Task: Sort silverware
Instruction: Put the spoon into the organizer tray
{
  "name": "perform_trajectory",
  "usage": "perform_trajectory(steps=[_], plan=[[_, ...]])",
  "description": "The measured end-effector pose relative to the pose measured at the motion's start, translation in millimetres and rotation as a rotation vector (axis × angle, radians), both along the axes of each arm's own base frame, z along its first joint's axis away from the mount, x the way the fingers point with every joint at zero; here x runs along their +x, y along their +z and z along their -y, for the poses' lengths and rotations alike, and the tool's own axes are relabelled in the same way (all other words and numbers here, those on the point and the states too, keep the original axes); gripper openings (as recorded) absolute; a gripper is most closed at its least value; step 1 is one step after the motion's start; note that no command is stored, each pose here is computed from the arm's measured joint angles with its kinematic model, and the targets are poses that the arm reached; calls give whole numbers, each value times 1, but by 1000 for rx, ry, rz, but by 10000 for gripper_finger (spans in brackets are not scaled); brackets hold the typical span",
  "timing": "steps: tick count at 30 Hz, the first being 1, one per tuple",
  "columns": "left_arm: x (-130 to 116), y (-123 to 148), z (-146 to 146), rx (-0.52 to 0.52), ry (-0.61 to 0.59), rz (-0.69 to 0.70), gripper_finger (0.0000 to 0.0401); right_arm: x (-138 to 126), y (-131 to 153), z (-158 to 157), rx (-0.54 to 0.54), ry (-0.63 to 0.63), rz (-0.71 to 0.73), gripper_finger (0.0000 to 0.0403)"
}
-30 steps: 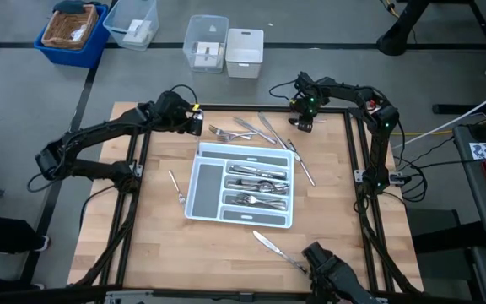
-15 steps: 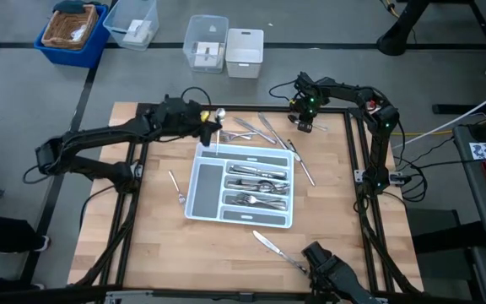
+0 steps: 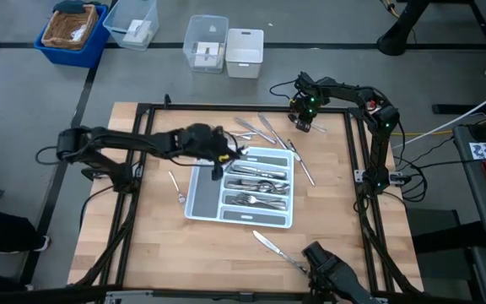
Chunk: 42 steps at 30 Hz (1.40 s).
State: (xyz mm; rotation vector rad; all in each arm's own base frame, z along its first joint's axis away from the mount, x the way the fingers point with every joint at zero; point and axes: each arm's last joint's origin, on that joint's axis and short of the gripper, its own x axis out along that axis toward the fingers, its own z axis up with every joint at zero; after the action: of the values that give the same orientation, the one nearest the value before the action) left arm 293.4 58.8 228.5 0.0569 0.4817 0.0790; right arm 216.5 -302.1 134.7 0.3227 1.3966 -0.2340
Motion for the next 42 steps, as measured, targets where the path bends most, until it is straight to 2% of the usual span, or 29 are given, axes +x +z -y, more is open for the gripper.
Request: perform_trajectory(steps=[6,10,18,23,30,37,42], plan=[[18,-20,13,-8,-128,9,1,0,0,0,18,-67,8,9],[24,-29,21,-10,-166,-8,1,0,0,0,38,-115,20,8],[33,-55,27,77,-248,-89,2,2,0,-1,102,-188,76,8],[39,-66,28,71,-244,-82,16,3,1,-2,128,-193,102,8],[40,-66,29,90,-257,-72,47,4,1,-3,143,-190,119,9],[40,-66,29,59,-239,-70,83,4,1,-3,146,-189,124,9],[41,-63,28,1,-201,-39,87,5,1,-3,190,-184,176,9]])
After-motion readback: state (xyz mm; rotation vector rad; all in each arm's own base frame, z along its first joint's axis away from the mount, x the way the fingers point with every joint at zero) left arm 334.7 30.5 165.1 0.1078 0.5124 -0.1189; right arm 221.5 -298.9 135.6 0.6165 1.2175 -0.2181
